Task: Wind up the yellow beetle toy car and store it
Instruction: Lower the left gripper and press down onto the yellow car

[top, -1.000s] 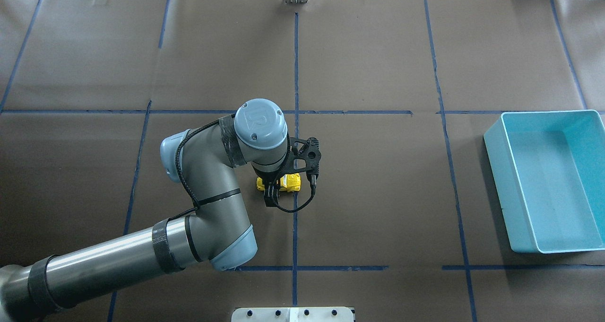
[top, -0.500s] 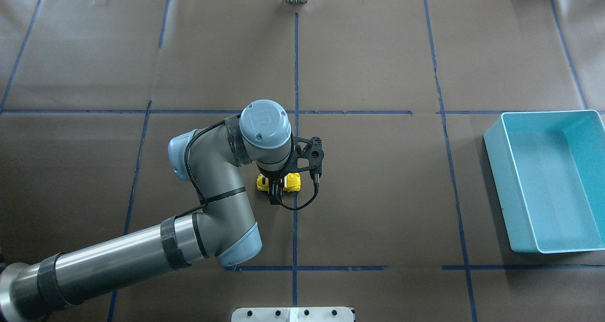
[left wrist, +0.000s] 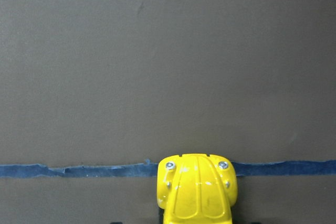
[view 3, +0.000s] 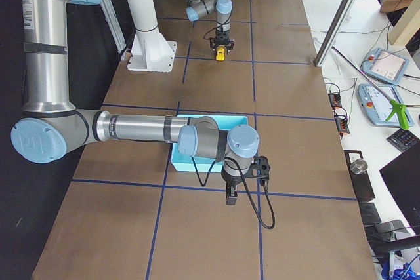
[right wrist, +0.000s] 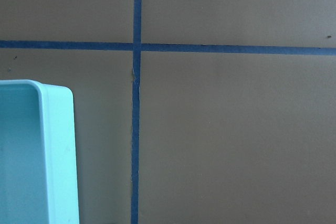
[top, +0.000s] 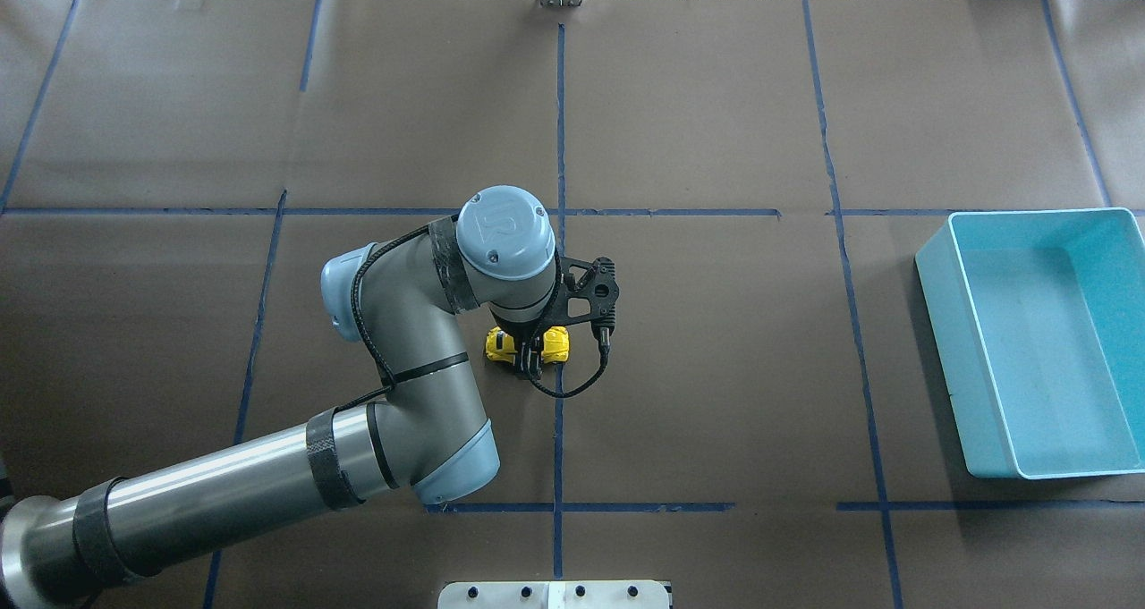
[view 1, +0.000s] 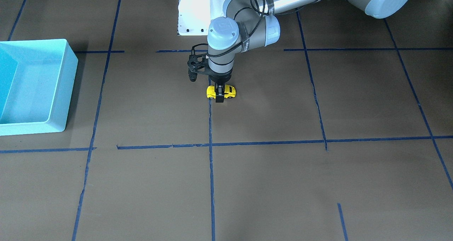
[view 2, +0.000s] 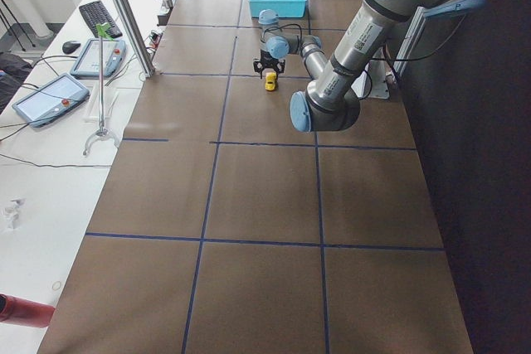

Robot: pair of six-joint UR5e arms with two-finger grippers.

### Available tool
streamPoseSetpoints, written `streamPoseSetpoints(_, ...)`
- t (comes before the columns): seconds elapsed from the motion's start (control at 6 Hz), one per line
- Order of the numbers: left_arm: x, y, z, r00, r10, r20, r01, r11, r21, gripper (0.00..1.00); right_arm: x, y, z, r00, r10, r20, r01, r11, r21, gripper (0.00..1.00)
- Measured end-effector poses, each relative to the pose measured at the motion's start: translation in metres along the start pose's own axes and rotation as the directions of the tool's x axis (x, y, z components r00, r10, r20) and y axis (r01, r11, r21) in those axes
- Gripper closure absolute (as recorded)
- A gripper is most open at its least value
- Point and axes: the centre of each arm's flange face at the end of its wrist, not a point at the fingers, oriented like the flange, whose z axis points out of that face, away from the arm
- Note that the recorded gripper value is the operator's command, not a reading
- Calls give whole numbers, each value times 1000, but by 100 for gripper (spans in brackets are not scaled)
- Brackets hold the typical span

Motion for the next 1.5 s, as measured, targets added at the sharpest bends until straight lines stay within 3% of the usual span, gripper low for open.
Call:
streamPoseSetpoints(0.33, 2, 0, 0, 1000, -1, -18, 1, 1000, 4, 93, 0, 0, 0, 1000, 0, 0, 0, 1000, 0, 0)
streamPoseSetpoints(0.67, 3, 3, -8, 999, -3, -37, 4, 1000, 18, 96, 1, 0, 1, 1000, 2, 0, -2, 1000, -3, 0)
streamPoseSetpoints(1.17, 2, 14, -20, 1000, 5, -15, -5, 999, 54, 97, 3, 1, 3, 1000, 6, 1, -6, 1000, -7, 0)
streamPoseSetpoints(1.5, 1, 19, -17, 999, 31, 19, -33, 991, 128, 97, 3, 1, 3, 1000, 6, 1, -6, 1000, -7, 0)
